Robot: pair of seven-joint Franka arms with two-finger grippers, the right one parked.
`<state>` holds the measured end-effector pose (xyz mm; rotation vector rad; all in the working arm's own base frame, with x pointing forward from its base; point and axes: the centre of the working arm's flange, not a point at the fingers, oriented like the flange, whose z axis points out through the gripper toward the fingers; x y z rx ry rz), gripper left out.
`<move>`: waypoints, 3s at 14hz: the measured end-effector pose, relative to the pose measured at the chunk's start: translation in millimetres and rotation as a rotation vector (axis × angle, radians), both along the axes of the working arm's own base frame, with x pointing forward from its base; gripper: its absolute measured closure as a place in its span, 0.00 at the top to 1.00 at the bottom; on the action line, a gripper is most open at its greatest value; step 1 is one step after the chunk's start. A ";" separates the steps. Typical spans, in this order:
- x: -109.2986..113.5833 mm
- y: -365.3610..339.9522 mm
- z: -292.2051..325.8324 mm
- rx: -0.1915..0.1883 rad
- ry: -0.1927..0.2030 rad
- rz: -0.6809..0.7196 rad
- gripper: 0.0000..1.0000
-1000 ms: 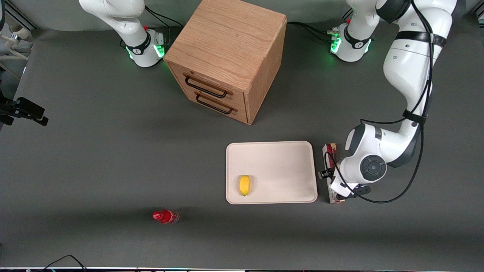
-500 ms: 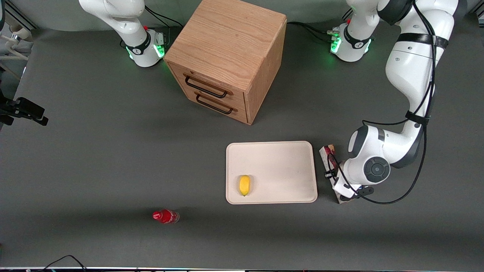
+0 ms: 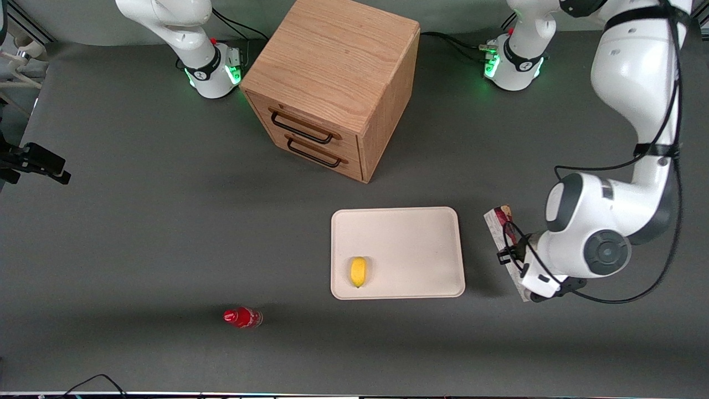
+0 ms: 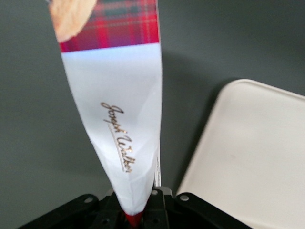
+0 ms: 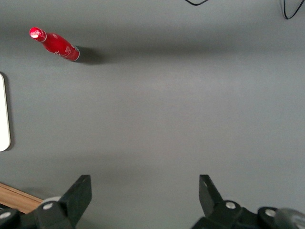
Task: Place red cookie box on tray
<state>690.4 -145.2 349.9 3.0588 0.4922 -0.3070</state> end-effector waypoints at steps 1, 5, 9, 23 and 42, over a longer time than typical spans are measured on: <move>-1.3 -7.8 17.6 -0.017 -0.011 0.000 0.09; -18.9 -70.0 22.6 -0.055 0.006 -0.028 0.09; -19.5 -100.0 -44.2 -0.088 0.006 -0.046 0.09; -19.5 -90.6 -96.3 -0.085 0.080 -0.023 1.00; -166.9 157.5 242.3 0.033 0.137 -0.220 1.00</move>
